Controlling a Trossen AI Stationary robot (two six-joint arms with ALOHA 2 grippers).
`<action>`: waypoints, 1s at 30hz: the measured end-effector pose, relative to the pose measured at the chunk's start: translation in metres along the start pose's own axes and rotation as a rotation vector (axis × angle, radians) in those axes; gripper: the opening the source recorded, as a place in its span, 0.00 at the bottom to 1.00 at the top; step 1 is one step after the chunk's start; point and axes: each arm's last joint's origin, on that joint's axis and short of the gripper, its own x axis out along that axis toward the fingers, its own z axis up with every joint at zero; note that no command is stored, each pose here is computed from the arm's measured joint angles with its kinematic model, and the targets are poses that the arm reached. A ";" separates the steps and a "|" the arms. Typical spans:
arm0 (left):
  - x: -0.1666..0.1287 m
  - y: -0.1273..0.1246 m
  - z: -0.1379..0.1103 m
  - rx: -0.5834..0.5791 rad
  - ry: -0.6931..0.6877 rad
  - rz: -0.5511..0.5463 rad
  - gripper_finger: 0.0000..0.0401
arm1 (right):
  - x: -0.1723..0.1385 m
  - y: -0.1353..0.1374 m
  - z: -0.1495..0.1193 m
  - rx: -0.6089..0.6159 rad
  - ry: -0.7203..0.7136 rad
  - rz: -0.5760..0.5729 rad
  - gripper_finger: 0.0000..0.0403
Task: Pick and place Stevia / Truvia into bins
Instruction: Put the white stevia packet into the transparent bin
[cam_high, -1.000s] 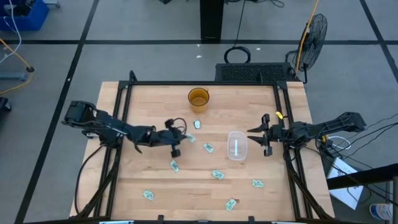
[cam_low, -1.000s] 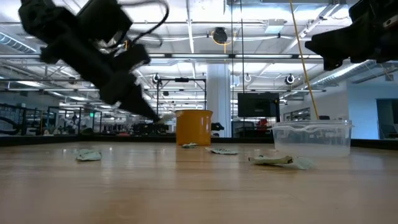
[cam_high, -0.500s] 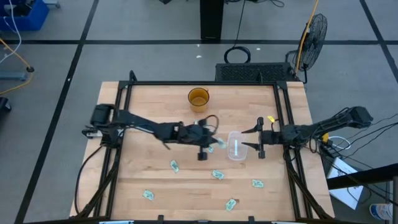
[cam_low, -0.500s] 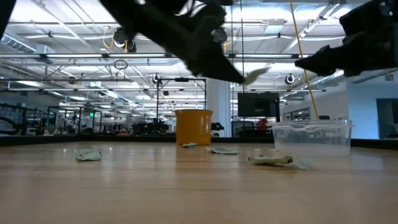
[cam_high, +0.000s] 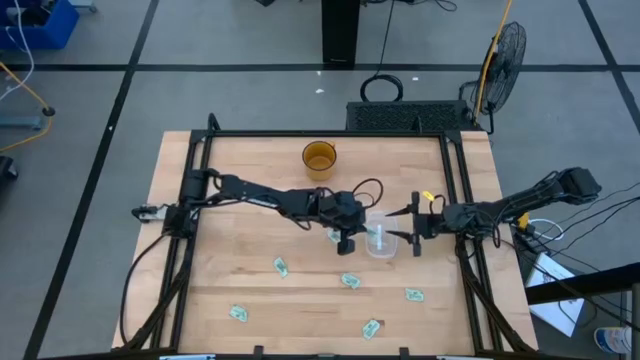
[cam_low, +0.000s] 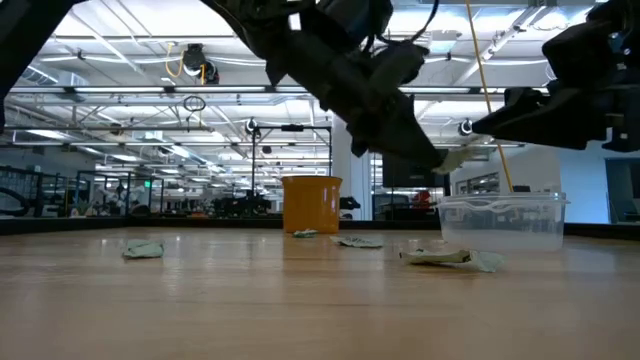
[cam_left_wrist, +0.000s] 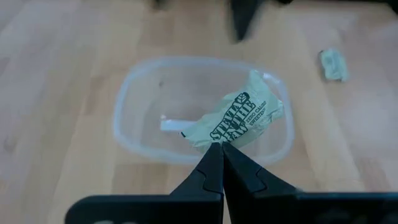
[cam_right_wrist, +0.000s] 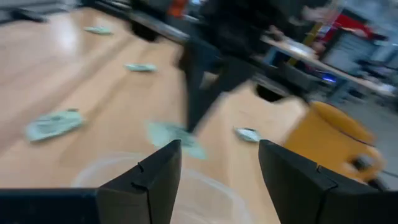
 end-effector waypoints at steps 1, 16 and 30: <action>0.000 0.002 0.001 -0.015 -0.005 0.003 0.00 | 0.000 0.001 0.000 0.000 -0.006 0.030 0.51; -0.040 0.011 0.029 -0.057 -0.081 -0.048 0.00 | 0.026 -0.018 0.060 -0.255 0.286 0.055 0.51; -0.057 0.008 0.028 -0.062 0.004 0.011 0.01 | 0.055 -0.005 0.062 -0.376 0.293 0.094 0.51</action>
